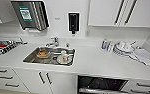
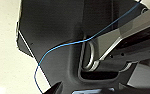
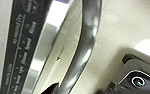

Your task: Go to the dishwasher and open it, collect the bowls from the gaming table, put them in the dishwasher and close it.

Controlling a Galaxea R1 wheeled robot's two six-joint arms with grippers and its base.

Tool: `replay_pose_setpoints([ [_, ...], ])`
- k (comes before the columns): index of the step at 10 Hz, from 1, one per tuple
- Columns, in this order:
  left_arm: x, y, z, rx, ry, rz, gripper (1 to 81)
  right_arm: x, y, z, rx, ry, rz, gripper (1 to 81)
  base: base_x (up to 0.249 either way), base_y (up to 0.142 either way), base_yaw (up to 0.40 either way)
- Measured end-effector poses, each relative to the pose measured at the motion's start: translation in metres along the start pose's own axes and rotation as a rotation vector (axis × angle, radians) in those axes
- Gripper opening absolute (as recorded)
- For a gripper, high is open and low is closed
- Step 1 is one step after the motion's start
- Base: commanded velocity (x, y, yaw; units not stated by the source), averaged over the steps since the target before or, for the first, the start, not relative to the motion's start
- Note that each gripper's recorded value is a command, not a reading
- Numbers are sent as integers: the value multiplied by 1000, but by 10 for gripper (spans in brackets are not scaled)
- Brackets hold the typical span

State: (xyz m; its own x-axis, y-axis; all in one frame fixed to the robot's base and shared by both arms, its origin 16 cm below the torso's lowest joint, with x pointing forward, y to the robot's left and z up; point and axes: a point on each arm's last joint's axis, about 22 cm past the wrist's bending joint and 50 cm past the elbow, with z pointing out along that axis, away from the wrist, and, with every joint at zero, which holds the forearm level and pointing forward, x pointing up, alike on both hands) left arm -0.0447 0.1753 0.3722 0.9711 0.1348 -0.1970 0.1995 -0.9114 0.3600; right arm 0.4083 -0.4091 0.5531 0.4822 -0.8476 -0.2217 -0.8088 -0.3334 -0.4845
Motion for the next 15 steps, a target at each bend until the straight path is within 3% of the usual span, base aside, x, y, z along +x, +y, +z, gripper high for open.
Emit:
replay_pose_setpoints([
  [1, 0, -1, 0, 1, 0, 1, 811, -13, 6, -6, -18, -54, -46, 811, 0, 0, 0],
  [2, 0, 0, 0, 1, -1, 2, 811, -39, 17, -7, -48, -146, -136, 811, 0, 0, 0],
  [3, 0, 0, 0, 1, -1, 4, 811, -55, 35, -9, -76, -212, -263, 811, 0, 0, 0],
  [5, 5, -2, 0, 4, 4, 20, 811, -66, 79, -14, -123, -259, -504, 811, 0, 0, 0],
  [6, 9, -5, -1, 8, 9, 67, 811, -77, 98, -12, -132, -292, -605, 811, 0, 0, 0],
  [7, 15, -11, -3, 16, 14, 82, 811, -101, 120, -7, -131, -346, -708, 811, 0, 0, 0],
  [8, 21, -18, -5, 26, 20, 85, 811, -127, 139, -1, -123, -399, -781, 811, 0, 0, 0],
  [9, 27, -22, -7, 34, 25, 88, 811, -146, 156, 1, -118, -432, -825, 811, 0, 0, 0],
  [10, 33, -22, -7, 36, 30, 94, 811, -157, 171, 4, -119, -438, -853, 811, 0, 0, 0],
  [13, 34, -19, -5, 32, 31, 98, 811, -172, 206, 18, -143, -370, -859, 811, 0, 0, 0],
  [15, 34, -19, -5, 32, 31, 98, 811, -192, 213, 30, -131, -373, -875, 811, 0, 0, 0],
])
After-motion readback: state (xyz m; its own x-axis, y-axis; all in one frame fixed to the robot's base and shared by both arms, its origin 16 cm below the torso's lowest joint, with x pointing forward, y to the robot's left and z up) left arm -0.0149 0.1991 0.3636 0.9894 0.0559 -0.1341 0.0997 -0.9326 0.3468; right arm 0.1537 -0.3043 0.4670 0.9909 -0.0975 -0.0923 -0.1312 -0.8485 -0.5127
